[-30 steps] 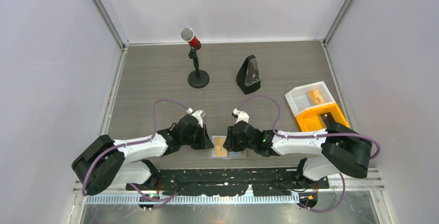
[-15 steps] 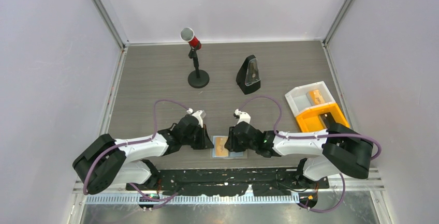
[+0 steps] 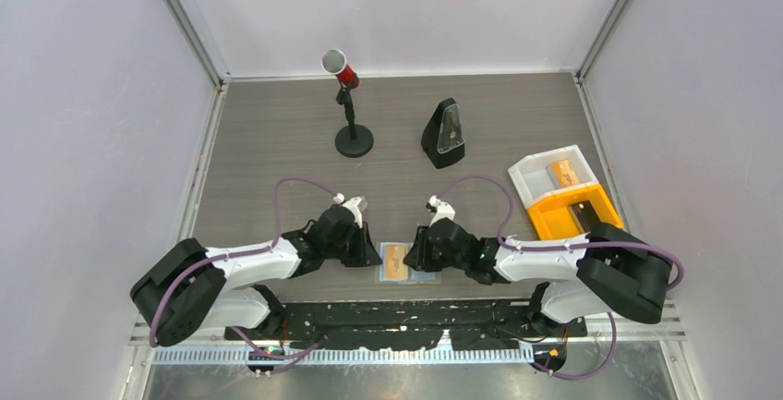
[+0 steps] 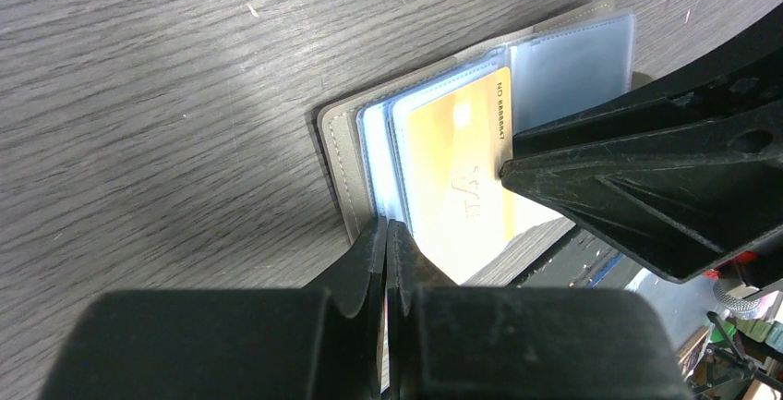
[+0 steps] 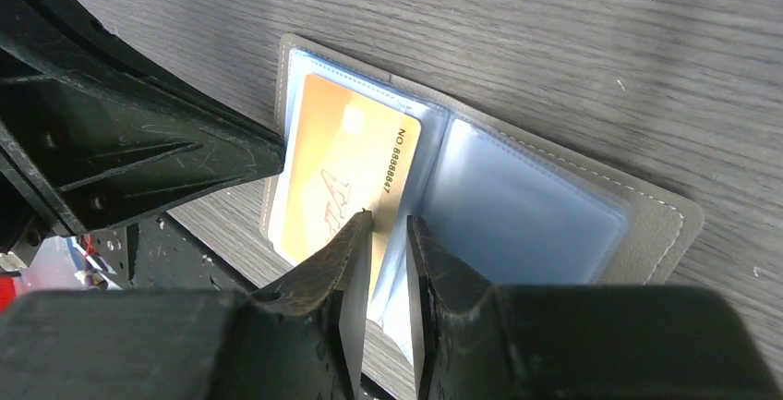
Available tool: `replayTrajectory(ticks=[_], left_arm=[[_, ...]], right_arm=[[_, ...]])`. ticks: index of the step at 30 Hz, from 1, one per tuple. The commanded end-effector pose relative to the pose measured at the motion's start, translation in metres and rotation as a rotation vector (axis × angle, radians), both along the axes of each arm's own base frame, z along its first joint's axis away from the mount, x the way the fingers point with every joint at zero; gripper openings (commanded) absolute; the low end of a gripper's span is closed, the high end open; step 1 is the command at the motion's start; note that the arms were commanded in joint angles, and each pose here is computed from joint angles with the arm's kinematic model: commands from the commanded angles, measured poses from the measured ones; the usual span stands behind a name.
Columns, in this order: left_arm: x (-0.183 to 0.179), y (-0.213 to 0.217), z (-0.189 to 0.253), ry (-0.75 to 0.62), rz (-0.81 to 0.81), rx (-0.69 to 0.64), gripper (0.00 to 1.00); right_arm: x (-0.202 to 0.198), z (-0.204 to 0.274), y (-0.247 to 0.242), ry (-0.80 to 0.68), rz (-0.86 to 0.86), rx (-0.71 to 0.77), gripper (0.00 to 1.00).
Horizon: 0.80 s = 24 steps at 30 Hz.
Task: Take the credit cards out of the card holder
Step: Remove the credit card from the card holder.
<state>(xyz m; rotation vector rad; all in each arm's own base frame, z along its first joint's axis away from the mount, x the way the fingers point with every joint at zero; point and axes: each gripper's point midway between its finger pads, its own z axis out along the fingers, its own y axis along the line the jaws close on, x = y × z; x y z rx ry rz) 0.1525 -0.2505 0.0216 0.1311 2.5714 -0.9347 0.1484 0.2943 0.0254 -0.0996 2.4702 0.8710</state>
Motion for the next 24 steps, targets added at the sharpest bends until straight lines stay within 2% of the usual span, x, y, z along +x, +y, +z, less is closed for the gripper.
replayTrajectory(ticks=[1,12,14,16,18,24], left_arm=[[-0.007,0.014,-0.019,0.032,0.006,0.073,0.0],[-0.008,0.012,-0.021,0.048,0.0,0.069,0.0],[-0.008,0.012,-0.021,0.05,0.001,0.068,0.0],[-0.008,0.013,-0.021,0.05,0.003,0.072,0.0],[-0.008,0.015,-0.023,0.055,0.009,0.087,0.0],[-0.008,0.019,-0.024,0.057,0.002,0.12,0.0]], right_arm=[[0.005,0.013,0.005,-0.017,-0.01,0.096,0.27],[0.007,0.01,0.003,-0.002,-0.019,0.135,0.24],[0.005,0.01,0.004,0.004,-0.01,0.148,0.2],[0.004,0.013,0.006,0.006,0.004,0.163,0.1],[0.006,0.016,0.004,-0.006,0.007,0.176,0.06],[0.015,0.028,-0.021,-0.058,-0.011,0.187,0.05]])
